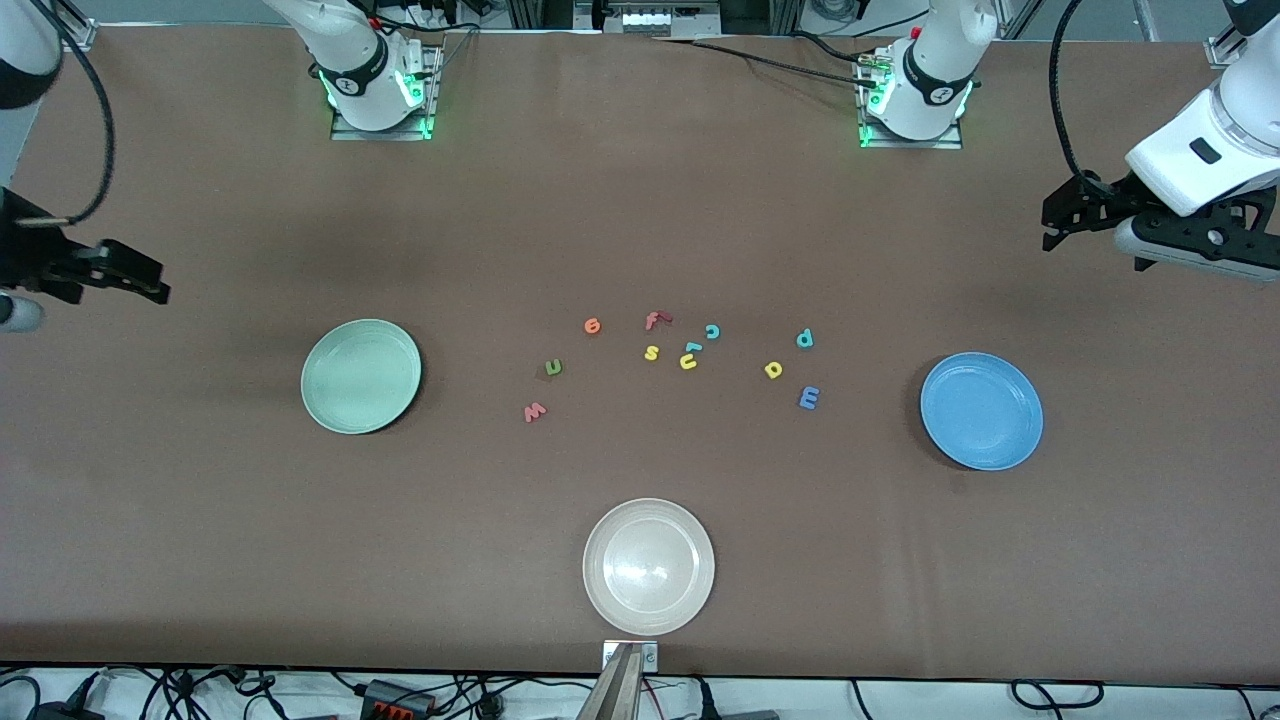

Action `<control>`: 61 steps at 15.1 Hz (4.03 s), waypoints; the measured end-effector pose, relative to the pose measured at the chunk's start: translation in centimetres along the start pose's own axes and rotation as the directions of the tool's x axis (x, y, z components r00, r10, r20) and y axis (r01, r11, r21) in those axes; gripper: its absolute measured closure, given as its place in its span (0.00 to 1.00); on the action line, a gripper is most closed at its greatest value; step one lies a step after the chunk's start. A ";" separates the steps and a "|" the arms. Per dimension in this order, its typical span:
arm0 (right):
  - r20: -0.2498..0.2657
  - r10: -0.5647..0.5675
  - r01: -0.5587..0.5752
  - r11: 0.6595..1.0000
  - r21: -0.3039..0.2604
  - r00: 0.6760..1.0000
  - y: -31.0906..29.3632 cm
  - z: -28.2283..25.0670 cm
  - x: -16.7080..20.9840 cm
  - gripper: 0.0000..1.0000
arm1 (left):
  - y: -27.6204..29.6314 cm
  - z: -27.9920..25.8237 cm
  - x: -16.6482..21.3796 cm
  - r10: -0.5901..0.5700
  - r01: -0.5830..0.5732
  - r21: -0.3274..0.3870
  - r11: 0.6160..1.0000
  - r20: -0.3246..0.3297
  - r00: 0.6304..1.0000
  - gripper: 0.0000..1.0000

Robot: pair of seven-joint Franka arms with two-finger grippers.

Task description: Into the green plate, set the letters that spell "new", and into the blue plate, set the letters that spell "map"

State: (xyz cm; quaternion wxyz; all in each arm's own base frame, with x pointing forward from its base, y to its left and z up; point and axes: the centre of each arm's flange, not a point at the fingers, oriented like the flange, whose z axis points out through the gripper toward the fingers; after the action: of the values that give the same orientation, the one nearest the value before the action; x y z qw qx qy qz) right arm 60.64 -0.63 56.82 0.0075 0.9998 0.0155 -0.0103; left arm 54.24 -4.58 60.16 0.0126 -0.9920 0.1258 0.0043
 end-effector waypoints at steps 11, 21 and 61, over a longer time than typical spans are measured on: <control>0.085 -0.195 0.196 0.981 -0.001 0.977 -16.2 14.0 4.6 0.00 | 7.4 6.7 5.9 0.142 -0.134 -0.065 0.989 0.135 0.981 0.00; 0.093 0.082 -0.078 0.996 -0.038 0.992 -27.7 26.4 4.6 0.00 | 10.2 23.0 15.1 0.154 -0.137 -0.125 0.983 0.141 0.978 0.00; 0.002 0.741 -0.740 0.672 -0.029 0.672 -36.8 38.4 3.4 0.53 | 11.8 34.1 10.9 -0.011 0.011 0.008 1.000 0.058 0.998 0.73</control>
State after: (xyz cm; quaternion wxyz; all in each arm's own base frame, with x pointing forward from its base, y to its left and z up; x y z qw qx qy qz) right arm 62.07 35.70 17.80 0.0242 0.9201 -0.3907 -0.0128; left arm 61.70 -17.87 25.64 0.0199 -0.9920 0.1200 0.0327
